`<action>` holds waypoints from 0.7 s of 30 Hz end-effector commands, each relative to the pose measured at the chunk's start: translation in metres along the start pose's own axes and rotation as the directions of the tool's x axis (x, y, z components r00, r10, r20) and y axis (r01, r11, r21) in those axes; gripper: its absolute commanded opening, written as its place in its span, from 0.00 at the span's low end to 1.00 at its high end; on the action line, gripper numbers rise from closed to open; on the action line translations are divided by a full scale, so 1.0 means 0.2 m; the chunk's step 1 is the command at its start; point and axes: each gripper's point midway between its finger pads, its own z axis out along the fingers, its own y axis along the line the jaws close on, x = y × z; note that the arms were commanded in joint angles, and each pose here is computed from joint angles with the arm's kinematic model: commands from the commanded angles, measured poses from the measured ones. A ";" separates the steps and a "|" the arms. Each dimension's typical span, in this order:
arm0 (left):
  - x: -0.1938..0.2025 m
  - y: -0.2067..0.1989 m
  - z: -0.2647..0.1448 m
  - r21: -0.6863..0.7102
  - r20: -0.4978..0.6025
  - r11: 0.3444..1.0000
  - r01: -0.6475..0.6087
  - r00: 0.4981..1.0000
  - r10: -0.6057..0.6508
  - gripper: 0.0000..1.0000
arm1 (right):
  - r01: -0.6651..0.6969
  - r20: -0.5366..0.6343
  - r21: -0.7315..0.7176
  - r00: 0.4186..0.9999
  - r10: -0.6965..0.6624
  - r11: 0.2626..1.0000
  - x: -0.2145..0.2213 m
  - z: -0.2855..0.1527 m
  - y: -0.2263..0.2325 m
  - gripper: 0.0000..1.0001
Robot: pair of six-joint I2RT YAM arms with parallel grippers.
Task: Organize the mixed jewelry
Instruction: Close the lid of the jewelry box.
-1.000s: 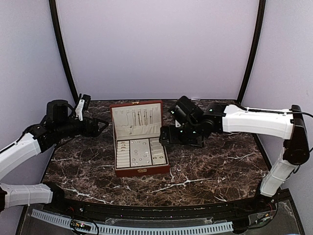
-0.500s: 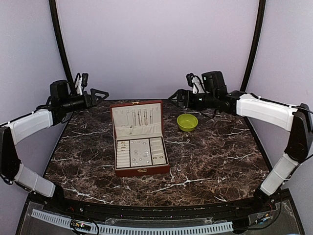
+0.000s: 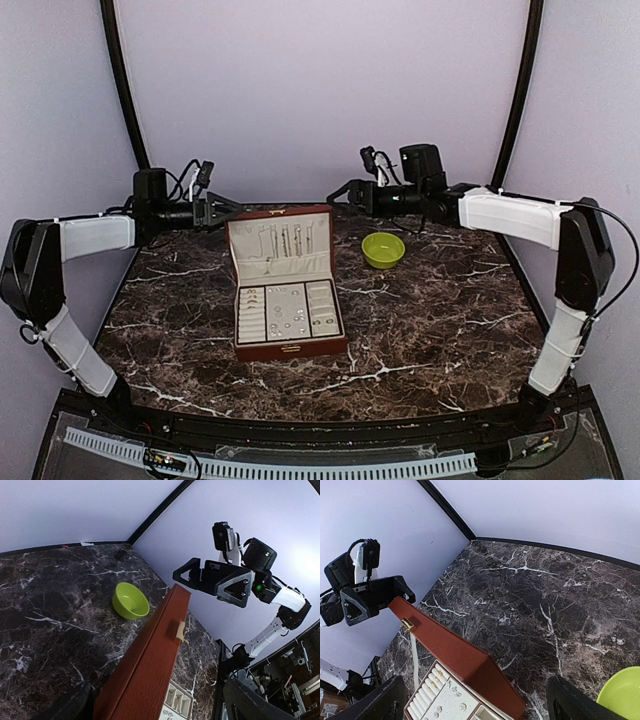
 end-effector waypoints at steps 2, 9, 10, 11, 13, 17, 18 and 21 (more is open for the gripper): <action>0.07 -0.31 0.00 0.236 -0.048 0.965 -0.115 0.990 0.129 0.93 | 0.036 0.064 -0.034 0.997 -0.034 0.999 -0.03 -0.14 0.11 0.98; 0.29 -0.46 -0.04 0.268 -0.105 0.956 -0.118 0.983 0.151 0.93 | 0.022 0.104 -0.009 0.994 -0.021 1.000 0.07 -0.34 0.14 0.98; 0.31 -0.48 -0.06 0.262 -0.104 0.956 -0.129 0.982 0.161 0.93 | 0.024 0.109 -0.003 0.994 -0.023 1.000 0.09 -0.37 0.15 0.98; 0.33 -0.49 -0.08 0.256 -0.106 0.958 -0.130 0.981 0.162 0.93 | 0.028 0.120 -0.001 0.992 -0.028 1.000 0.09 -0.40 0.17 0.98; 0.39 -0.53 -0.11 0.260 -0.117 0.957 -0.128 0.980 0.163 0.93 | 0.027 0.127 0.010 0.992 -0.028 1.000 0.13 -0.45 0.18 0.98; 0.53 -0.57 -0.16 0.210 -0.155 0.968 -0.138 0.973 0.172 0.93 | 0.023 0.138 0.053 0.990 -0.030 0.998 0.20 -0.53 0.20 0.98; 0.56 -0.58 -0.17 0.173 -0.161 0.973 -0.156 0.970 0.184 0.93 | 0.020 0.136 0.067 0.990 -0.029 0.998 0.23 -0.54 0.19 0.98; 0.61 -0.55 -0.19 0.027 -0.157 0.972 -0.235 0.959 0.237 0.90 | 0.015 0.141 0.111 0.989 -0.031 0.994 0.28 -0.57 0.22 0.98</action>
